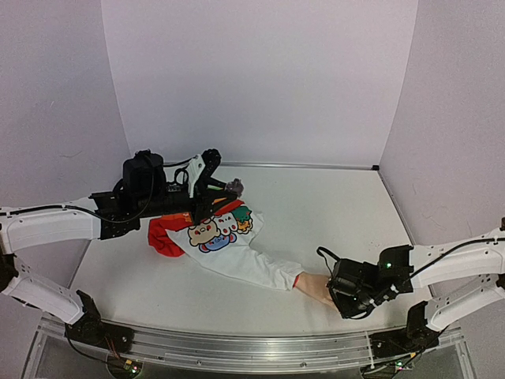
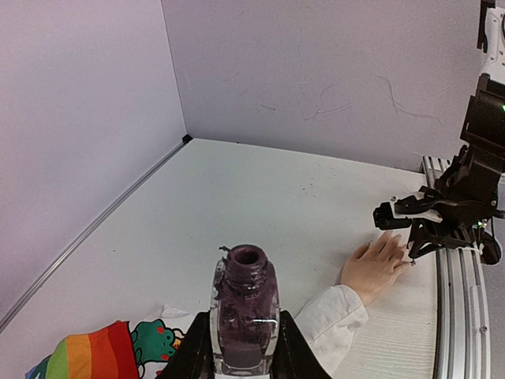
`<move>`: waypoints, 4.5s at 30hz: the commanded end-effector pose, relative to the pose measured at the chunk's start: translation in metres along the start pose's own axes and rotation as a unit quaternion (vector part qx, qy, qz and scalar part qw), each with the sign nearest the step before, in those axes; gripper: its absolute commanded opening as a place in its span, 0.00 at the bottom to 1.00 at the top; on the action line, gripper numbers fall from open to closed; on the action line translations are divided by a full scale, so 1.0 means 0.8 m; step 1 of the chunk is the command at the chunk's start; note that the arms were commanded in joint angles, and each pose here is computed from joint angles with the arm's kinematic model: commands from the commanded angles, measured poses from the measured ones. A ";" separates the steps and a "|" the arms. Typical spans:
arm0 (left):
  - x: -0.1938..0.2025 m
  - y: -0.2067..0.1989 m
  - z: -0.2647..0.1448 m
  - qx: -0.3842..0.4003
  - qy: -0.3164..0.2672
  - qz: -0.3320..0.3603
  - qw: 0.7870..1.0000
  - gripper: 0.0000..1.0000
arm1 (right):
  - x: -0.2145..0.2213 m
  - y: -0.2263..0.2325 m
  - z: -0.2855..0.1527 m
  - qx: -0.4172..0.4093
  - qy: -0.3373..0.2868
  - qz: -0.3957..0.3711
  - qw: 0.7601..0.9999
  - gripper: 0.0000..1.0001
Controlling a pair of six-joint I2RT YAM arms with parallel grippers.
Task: Paint the nails
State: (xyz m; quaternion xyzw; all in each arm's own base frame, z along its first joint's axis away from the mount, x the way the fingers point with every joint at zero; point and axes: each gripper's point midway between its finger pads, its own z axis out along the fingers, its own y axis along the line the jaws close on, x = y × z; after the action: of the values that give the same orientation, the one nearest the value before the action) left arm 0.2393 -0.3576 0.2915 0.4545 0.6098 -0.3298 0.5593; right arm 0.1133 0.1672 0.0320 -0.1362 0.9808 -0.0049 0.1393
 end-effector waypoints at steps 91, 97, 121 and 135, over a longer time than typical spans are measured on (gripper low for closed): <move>-0.025 0.001 -0.011 -0.009 -0.027 0.013 1.000 0.00 | -0.009 0.019 -0.009 -0.026 -0.005 -0.024 0.999 0.00; -0.025 0.001 -0.012 -0.008 -0.027 0.013 1.000 0.00 | -0.004 0.012 -0.004 -0.017 -0.001 -0.013 1.000 0.00; -0.026 0.001 -0.015 -0.011 -0.028 0.012 0.999 0.00 | -0.010 -0.005 -0.005 0.019 -0.018 0.016 1.000 0.00; -0.026 0.001 -0.017 -0.013 -0.028 0.012 0.999 0.00 | -0.018 0.004 -0.010 0.007 -0.024 0.001 1.000 0.00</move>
State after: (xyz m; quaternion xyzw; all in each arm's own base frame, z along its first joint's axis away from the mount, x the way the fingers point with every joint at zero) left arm 0.2369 -0.3543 0.2942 0.4535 0.6084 -0.3295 0.5617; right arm 0.1172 0.1677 0.0329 -0.1277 0.9809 -0.0127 0.1459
